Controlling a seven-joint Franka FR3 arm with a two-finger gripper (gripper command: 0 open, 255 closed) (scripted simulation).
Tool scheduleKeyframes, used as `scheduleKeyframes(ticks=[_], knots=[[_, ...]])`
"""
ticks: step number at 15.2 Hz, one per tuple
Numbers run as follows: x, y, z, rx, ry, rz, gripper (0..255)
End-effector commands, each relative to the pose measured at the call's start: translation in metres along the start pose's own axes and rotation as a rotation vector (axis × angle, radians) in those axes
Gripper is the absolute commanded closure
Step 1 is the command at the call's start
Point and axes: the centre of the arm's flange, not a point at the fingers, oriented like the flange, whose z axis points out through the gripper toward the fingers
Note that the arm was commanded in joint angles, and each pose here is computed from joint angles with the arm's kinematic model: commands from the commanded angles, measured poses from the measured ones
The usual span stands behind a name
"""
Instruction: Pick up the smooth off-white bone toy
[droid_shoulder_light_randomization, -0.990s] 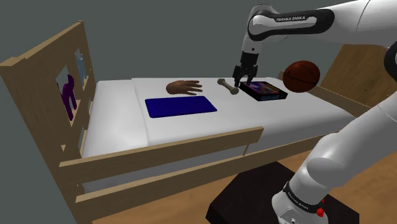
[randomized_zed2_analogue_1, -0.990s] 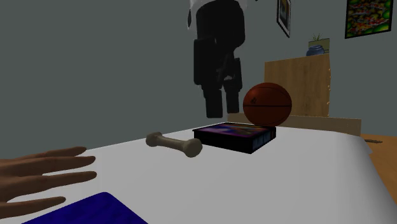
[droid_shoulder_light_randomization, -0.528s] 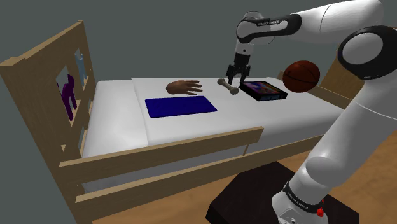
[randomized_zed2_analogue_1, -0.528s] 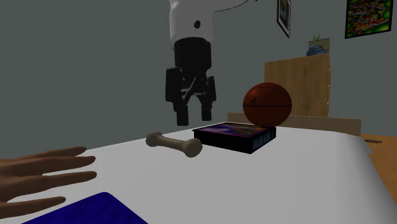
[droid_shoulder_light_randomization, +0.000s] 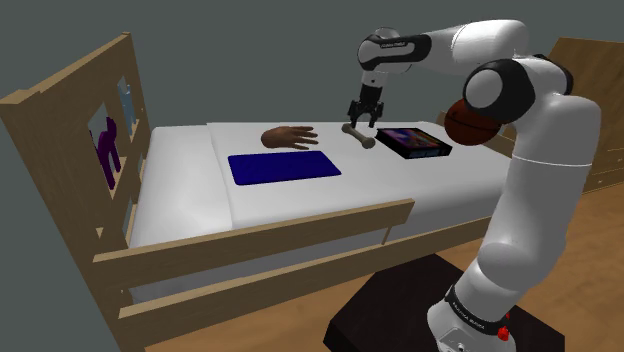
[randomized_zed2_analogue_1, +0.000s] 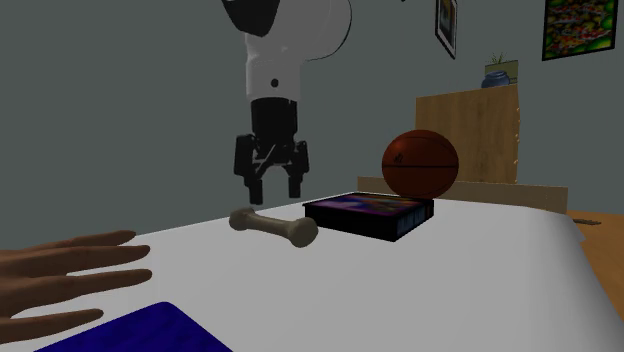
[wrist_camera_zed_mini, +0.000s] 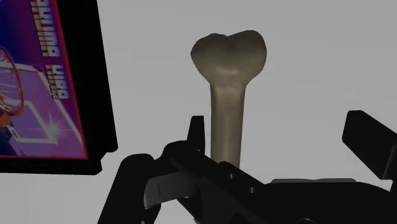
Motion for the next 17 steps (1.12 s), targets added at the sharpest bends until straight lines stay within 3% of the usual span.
scheduleKeyframes(ticks=[1,4,13,14,17], knots=[[0.021,0.014,0.005,0.005,0.004,0.018,0],[0.046,0.029,0.010,0.010,0.008,0.038,0],[0.048,0.030,0.050,0.010,0.008,0.038,0],[0.048,0.029,0.049,0.010,0.008,0.038,255],[0.048,0.029,0.049,0.010,0.008,0.038,255]])
